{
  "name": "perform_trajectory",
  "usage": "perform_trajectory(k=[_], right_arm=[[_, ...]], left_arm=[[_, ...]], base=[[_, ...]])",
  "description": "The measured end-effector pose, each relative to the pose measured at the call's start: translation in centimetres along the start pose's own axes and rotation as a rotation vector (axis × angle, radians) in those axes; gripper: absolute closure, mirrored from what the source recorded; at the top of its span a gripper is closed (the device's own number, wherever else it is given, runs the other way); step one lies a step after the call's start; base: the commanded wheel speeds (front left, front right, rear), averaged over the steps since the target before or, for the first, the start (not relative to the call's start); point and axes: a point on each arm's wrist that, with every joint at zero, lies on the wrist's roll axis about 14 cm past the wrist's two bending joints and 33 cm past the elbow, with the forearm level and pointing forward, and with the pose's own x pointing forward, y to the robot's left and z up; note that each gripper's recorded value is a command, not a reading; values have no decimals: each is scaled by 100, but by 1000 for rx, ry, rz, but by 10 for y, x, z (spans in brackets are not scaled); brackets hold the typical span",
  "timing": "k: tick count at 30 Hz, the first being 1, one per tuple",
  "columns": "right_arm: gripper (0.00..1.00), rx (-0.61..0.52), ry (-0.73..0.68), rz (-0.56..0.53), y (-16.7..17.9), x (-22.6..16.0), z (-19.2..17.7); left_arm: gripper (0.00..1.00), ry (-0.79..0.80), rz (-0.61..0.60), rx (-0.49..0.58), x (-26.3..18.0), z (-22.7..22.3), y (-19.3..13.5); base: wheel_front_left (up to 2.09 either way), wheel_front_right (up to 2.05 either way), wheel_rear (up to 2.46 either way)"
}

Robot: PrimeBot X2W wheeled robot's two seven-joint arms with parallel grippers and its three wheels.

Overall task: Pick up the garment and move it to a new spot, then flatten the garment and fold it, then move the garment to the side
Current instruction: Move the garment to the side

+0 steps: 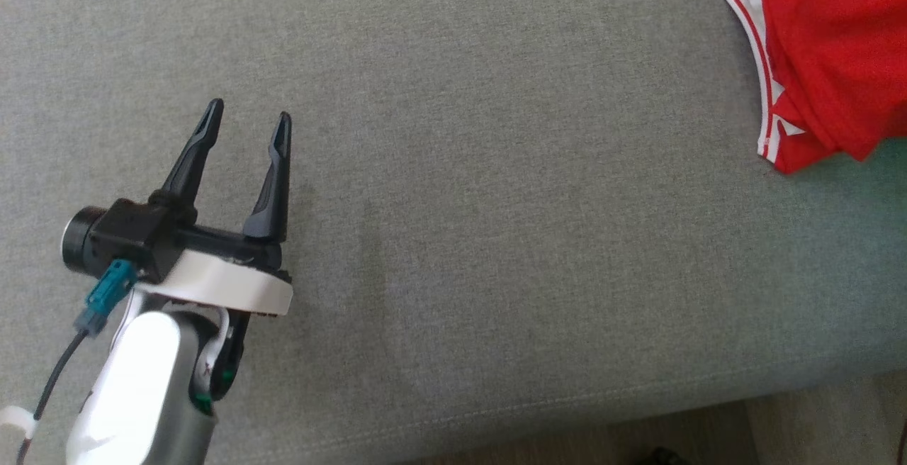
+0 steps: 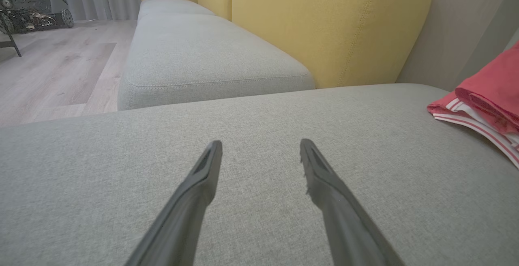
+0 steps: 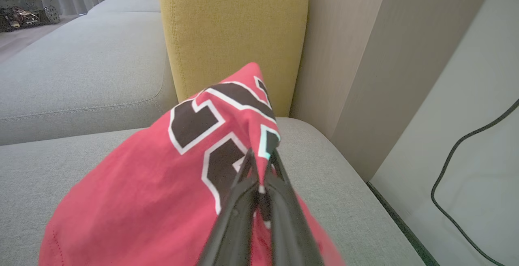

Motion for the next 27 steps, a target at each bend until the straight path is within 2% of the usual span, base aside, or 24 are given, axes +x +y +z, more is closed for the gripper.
perform_trajectory(k=[1, 10, 15, 19, 27], right_arm=[[2, 1, -2, 0, 0, 1, 1], [0, -3, -44, 6, 8, -2, 9], [0, -4, -99, 13, 17, -16, 16], [0, 22, -171, 47, 43, -35, 22], [0, 107, -165, 180, 112, -74, 4]], left_arm=[[0, 2, -2, -1, 0, -1, -1], [0, -7, -8, 7, 0, 4, -2], [0, -20, -5, 15, -2, 10, -2], [0, -32, 8, 25, -8, 18, -1], [0, -46, 63, 20, -30, 30, 5]], base=[[0, 0, 0], [0, 0, 0], [0, 0, 0], [0, 0, 0], [0, 0, 0]])
